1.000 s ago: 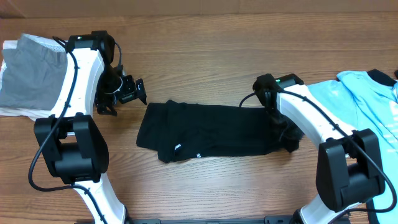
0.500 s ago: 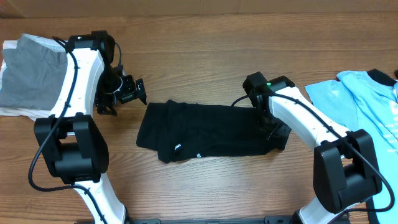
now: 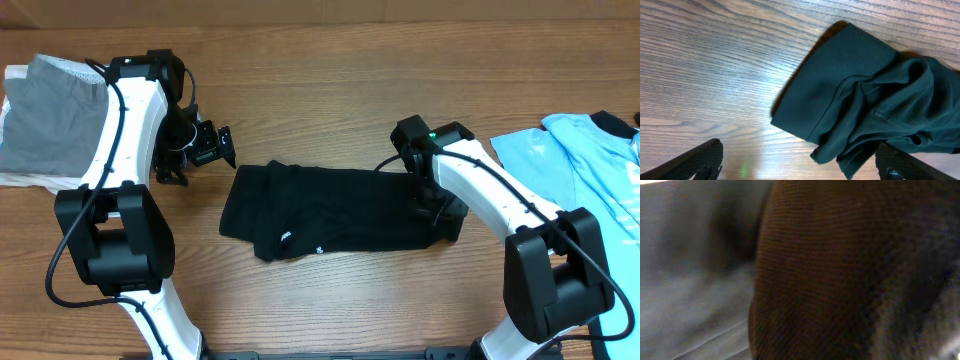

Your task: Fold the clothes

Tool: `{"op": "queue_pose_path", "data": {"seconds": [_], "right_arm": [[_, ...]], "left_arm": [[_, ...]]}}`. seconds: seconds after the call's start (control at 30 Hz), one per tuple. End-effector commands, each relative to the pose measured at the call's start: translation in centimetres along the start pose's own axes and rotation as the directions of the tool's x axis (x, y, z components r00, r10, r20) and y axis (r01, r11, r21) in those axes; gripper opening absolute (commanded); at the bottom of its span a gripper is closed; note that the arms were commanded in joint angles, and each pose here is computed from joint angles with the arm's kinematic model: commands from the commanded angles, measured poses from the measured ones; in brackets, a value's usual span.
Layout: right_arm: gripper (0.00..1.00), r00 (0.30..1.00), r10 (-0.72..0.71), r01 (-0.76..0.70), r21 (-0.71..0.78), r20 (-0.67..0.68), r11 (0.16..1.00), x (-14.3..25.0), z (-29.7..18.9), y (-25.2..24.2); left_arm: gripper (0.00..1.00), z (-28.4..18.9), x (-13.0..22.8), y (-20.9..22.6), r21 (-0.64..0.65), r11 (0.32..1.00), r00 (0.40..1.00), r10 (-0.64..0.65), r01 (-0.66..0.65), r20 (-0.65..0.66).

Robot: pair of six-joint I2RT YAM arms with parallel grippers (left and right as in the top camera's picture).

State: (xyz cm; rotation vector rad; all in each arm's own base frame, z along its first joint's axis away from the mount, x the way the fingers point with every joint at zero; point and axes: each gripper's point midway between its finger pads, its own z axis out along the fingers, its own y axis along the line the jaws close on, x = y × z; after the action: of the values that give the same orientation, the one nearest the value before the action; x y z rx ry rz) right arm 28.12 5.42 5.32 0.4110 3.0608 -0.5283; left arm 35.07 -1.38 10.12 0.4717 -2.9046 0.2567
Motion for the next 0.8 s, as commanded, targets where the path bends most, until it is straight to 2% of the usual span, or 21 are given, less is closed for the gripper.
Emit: {"op": "queue_pose_path", "data": {"seconds": [0.0,0.17,0.4,0.43,0.47,0.5,0.57,0.6,0.77], "right_arm": [[0.04,0.997,-0.064,0.066,-0.087,0.031,0.994,-0.2,-1.6,1.8],[0.04,0.991,-0.127,0.131,-0.118,0.046,0.984,0.8,-2.2,3.7],[0.18,0.989,-0.146,0.149,-0.111,0.040,0.983,1.2,-2.3,3.8],[0.25,0.989,-0.142,0.145,-0.110,0.038,0.983,1.3,-2.3,3.8],[0.41,0.990,-0.139,0.142,-0.109,0.035,0.984,1.3,-2.3,3.7],[0.64,0.990,-0.140,0.143,-0.109,0.034,0.984,1.3,-2.3,3.7],[0.97,0.989,-0.141,0.144,-0.105,0.031,0.984,1.4,-2.3,3.6],[1.00,0.989,-0.142,0.144,-0.105,0.030,0.984,1.4,-2.3,3.6],[1.00,0.990,-0.132,0.136,-0.115,0.043,0.984,1.0,-2.7,3.8]], "left_arm": [[1.00,-0.6,-0.3,-0.6,0.017,0.999,0.999,0.027,-0.028,0.020],[1.00,-0.6,-0.3,-0.6,0.017,0.999,0.999,0.028,-0.028,0.020],[1.00,-0.6,-0.3,-0.6,0.017,0.999,0.999,0.028,-0.028,0.020],[1.00,-0.6,-0.3,-0.6,0.017,0.999,0.999,0.028,-0.028,0.020],[1.00,-0.6,-0.3,-0.6,0.017,0.999,0.999,0.028,-0.028,0.020],[1.00,-0.6,-0.3,-0.6,0.016,0.999,0.999,0.028,-0.028,0.020],[1.00,-0.6,-0.3,-0.6,0.016,0.999,0.999,0.028,-0.028,0.020],[1.00,-0.6,-0.3,-0.6,0.016,0.999,0.999,0.028,-0.028,0.021],[1.00,-0.6,-0.3,-0.6,0.017,0.999,0.999,0.028,-0.028,0.021]]}}
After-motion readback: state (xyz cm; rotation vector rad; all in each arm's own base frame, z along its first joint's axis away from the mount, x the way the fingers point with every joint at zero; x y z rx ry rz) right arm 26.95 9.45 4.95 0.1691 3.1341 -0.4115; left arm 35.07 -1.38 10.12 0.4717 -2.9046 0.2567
